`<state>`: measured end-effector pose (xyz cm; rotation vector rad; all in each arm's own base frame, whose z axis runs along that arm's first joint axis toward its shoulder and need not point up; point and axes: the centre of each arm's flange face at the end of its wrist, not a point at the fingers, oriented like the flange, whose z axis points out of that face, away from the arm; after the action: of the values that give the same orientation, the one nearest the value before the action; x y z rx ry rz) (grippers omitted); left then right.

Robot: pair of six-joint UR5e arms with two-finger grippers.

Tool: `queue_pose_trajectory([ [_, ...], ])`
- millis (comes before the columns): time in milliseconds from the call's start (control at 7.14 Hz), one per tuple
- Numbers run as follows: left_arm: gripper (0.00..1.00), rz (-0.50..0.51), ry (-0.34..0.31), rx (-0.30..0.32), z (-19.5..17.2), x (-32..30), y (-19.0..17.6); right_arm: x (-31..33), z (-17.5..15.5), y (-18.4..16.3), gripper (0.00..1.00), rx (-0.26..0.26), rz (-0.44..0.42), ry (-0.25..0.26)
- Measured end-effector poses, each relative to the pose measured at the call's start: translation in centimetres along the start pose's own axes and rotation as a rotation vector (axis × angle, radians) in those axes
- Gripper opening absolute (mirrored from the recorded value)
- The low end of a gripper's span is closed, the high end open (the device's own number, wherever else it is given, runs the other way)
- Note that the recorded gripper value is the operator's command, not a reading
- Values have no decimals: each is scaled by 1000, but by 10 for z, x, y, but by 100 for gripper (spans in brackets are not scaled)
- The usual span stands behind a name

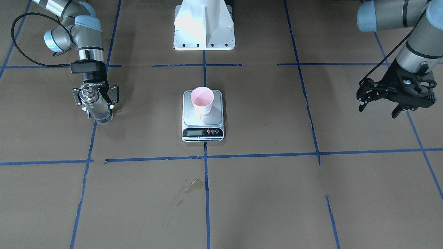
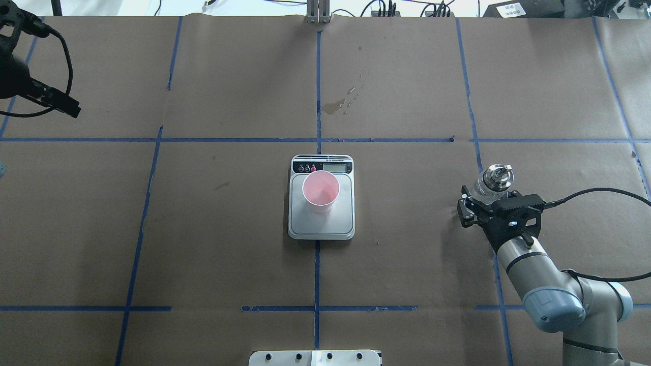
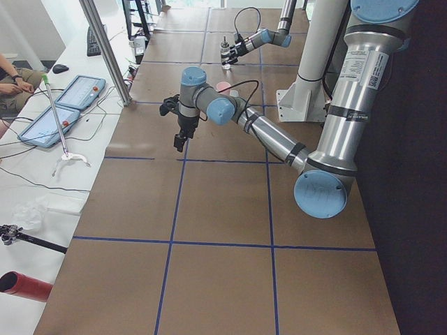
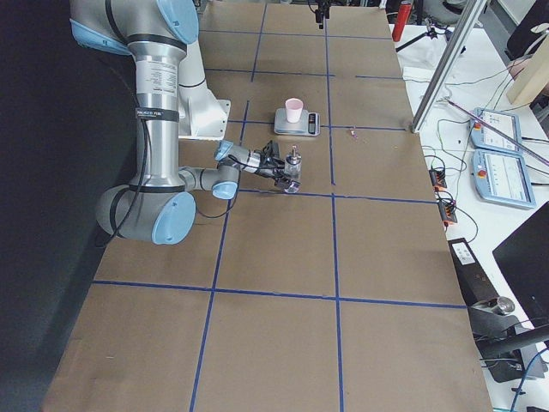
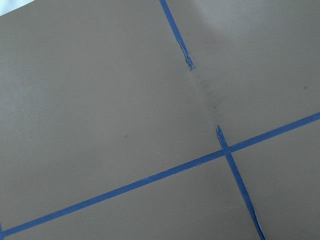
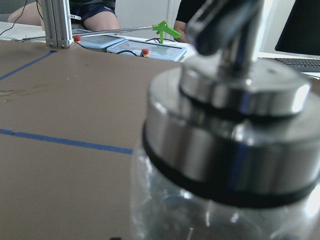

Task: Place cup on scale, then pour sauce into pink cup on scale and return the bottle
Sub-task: 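Lift the bottle with the right gripper and carry it beside the cup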

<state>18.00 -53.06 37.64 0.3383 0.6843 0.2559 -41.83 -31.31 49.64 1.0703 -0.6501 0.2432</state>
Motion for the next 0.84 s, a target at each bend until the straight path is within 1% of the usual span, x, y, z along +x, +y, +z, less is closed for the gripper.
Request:
queue_pose_trajectory([
  [280,92,-5,-3,-1,-3,-1,0,-3,-4,-22,0,27,-27,-6],
  [420,92,-11,-5,6,-7,-6,-2,-9,-7,-34,0,39,-27,-14],
  [561,92,-17,1,12,-12,-10,-4,-23,-7,-43,0,45,-24,-21],
  [841,92,-22,21,19,-21,-13,-4,-83,-3,-70,0,49,-7,-38],
])
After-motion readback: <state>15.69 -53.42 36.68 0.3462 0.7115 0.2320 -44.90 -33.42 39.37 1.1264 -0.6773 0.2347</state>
